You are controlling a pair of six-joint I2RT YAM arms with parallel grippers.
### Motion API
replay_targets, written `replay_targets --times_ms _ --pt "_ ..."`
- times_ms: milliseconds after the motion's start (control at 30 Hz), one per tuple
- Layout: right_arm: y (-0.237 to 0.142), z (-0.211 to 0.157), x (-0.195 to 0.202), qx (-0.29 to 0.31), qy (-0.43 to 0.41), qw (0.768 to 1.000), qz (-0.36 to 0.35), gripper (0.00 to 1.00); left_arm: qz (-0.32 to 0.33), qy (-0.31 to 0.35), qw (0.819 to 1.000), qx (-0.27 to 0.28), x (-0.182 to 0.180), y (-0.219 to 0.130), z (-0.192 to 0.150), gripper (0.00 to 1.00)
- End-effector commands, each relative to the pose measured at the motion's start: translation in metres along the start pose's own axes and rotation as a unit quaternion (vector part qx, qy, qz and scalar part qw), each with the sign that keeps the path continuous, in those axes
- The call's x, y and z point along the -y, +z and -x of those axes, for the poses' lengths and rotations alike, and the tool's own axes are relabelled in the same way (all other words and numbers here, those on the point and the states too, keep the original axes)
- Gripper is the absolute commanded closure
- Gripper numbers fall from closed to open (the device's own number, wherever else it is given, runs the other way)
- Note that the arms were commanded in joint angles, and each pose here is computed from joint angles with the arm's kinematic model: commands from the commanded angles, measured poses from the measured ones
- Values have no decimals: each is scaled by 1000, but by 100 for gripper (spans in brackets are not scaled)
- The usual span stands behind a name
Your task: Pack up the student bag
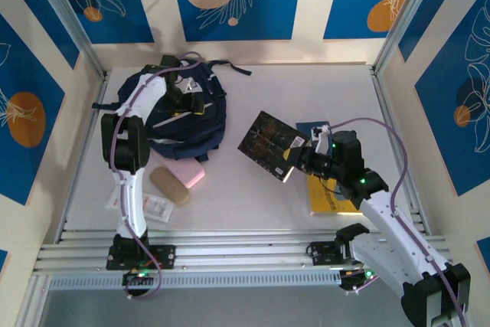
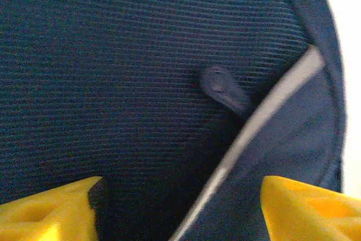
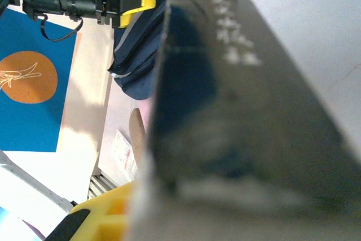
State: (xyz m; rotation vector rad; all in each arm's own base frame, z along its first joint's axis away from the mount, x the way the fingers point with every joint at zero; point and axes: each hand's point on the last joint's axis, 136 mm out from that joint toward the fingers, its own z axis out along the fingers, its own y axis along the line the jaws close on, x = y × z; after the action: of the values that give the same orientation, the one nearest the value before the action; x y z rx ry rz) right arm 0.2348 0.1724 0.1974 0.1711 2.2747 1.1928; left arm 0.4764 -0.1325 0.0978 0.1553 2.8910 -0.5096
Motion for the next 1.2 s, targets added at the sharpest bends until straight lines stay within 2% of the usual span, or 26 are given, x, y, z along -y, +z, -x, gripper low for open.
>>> replay_targets --times_ms 0,67,167,233,300,367,667,800,867,967,1000,1167 --pt "-2 8 -17 14 -34 998 41 100 -98 -5 995 -14 32 -8 -6 41" --pt "-1 8 -15 16 -29 999 41 100 -123 -7 992 -16 41 -7 -7 50" --pt "-1 8 -15 16 -24 999 42 100 -124 -8 992 -31 37 2 -12 65" --pt "-1 8 -15 16 -24 999 41 100 -125 -7 991 -43 35 8 -17 71" --pt "-3 8 -15 16 -22 999 40 100 -114 -6 992 -49 30 14 -20 68" --pt "-3 9 -15 18 -21 999 40 100 -84 -3 995 -55 19 18 -23 58" --pt "0 6 -12 13 -9 999 42 100 -7 15 998 -69 -9 24 -29 57" --pt "2 5 -10 13 -6 999 43 100 4 19 997 -73 -15 28 -32 60" --pt "2 5 -9 12 -4 999 42 100 4 20 997 -73 -15 29 -31 71" --pt "2 5 -9 13 -5 999 42 100 -18 25 998 -62 -3 26 -24 97" --pt "2 5 -9 12 -6 999 40 100 -32 25 998 -55 3 23 -20 100" --pt "0 9 -10 20 -6 999 33 100 -61 32 997 16 28 -20 10 100"
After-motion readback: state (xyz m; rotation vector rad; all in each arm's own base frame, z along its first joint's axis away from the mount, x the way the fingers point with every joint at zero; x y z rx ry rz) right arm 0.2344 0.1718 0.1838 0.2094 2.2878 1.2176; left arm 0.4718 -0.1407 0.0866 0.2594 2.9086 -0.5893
